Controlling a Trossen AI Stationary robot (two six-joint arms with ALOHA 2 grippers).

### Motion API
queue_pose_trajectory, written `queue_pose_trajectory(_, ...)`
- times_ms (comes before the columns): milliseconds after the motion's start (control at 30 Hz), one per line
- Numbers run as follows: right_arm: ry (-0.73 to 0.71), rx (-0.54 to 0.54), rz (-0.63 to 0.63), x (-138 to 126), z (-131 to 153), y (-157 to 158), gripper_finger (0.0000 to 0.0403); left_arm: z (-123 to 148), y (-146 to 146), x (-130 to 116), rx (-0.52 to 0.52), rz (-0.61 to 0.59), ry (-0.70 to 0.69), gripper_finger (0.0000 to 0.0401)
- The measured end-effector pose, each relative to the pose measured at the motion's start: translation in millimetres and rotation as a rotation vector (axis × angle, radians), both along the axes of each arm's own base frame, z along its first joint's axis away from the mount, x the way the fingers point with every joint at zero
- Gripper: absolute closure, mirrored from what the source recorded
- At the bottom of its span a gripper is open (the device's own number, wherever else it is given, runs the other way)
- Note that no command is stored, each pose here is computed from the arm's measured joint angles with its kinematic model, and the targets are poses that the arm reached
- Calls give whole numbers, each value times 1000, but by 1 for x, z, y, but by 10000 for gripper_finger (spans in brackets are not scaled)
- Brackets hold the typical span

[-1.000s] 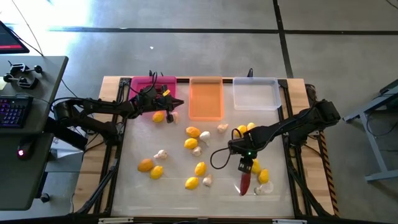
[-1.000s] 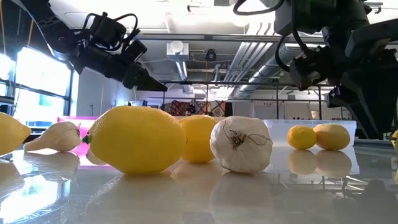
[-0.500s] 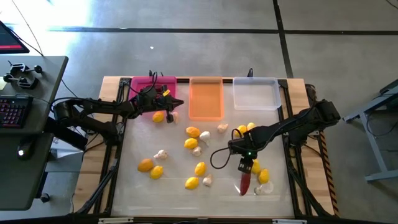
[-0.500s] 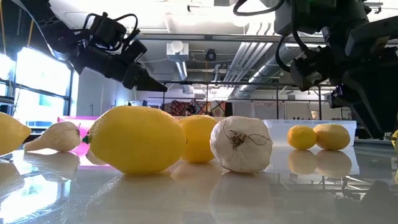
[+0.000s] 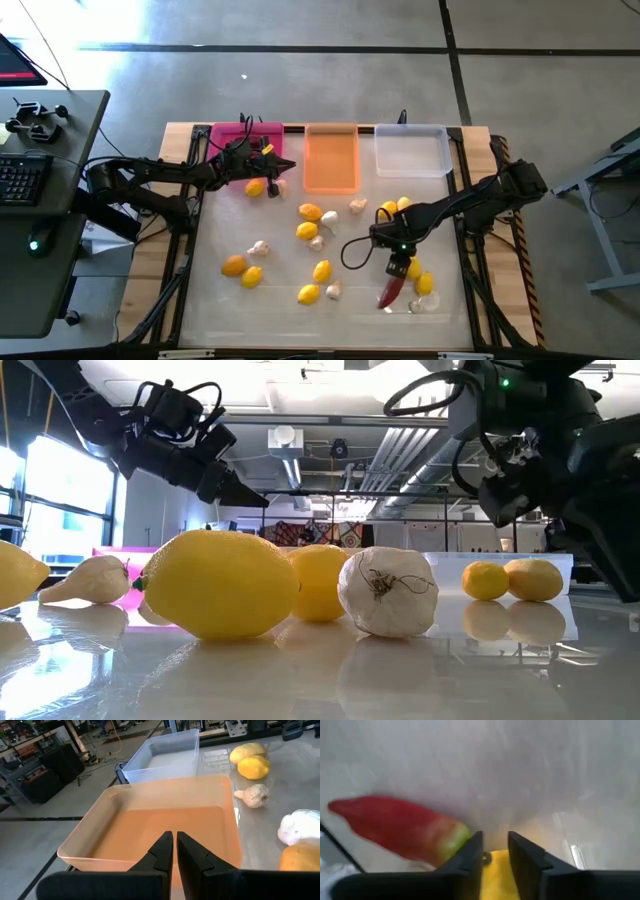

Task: Sort produce into baskets
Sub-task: Put the red chili pepper into the pink bin, then put the red chilli pepper into the pink bin

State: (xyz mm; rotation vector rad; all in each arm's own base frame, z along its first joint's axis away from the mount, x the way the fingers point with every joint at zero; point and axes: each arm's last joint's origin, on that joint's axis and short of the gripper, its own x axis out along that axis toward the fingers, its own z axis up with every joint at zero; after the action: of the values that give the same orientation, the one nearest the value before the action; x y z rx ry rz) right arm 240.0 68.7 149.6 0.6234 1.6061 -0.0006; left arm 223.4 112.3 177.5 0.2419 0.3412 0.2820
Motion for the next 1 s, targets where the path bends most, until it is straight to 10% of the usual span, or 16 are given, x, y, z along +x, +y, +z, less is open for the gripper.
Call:
queue_pose_trajectory(100,-8,14,26,0,0,0,390,0,0,0,1,0,0,390)
queue_pose_trajectory(500,-59,-59,171,13,32,3,380,0,0,0,1,0,0,390)
queue_pose_trajectory(1000,-91,-409,539,5,41,9,183,0,0,0,18,-6,6,390)
